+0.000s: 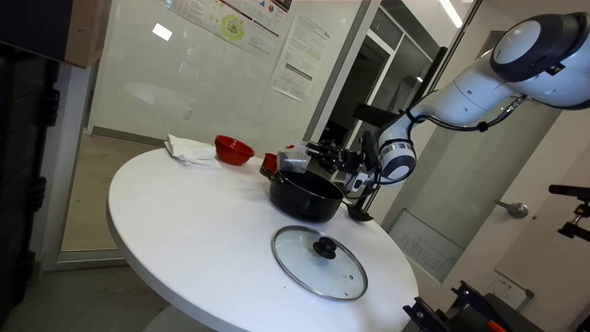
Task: Put the lid on the table then pour the contents from the clear jar into the black pot
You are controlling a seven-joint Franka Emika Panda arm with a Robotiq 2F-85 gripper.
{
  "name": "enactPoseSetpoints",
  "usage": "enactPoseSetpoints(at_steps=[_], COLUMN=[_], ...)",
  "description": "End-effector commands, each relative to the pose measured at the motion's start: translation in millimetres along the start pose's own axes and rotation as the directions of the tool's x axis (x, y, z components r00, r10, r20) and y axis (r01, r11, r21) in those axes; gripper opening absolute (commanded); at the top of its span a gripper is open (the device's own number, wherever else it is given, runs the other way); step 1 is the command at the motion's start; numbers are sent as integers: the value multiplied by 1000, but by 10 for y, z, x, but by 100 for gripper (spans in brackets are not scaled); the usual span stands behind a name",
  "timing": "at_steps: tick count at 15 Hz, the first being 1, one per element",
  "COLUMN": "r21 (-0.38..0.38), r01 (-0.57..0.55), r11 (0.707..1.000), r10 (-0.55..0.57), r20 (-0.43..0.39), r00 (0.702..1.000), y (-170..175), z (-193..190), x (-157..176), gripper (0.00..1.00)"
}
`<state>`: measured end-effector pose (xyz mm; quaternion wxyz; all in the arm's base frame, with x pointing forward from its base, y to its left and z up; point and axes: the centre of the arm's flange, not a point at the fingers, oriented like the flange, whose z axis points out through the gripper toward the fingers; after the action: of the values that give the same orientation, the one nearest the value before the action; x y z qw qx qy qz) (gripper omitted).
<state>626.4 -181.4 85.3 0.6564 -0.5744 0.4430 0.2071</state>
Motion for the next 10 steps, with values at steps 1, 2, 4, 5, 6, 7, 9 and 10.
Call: enactPoseSetpoints(at_steps=[1, 2, 4, 5, 6, 7, 9, 10], r21=[51, 77, 118, 136, 154, 170, 199, 209], r01=[-30, -49, -76, -79, -86, -93, -117, -130], r11=[998, 996, 990, 988, 984, 981, 973, 969], r10=[24, 37, 51, 48, 50, 51, 61, 68], r20=[116, 150, 199, 213, 225, 239, 266, 281], r00=[993, 988, 979, 976, 973, 970, 962, 957], y=[27, 5, -56, -89, -118, -144, -174, -168], z=[118, 139, 146, 126, 98, 61, -40, -96], x=[-359, -404, -506, -558, -609, -657, -764, -825], gripper=[6, 6, 6, 6, 6, 6, 6, 6])
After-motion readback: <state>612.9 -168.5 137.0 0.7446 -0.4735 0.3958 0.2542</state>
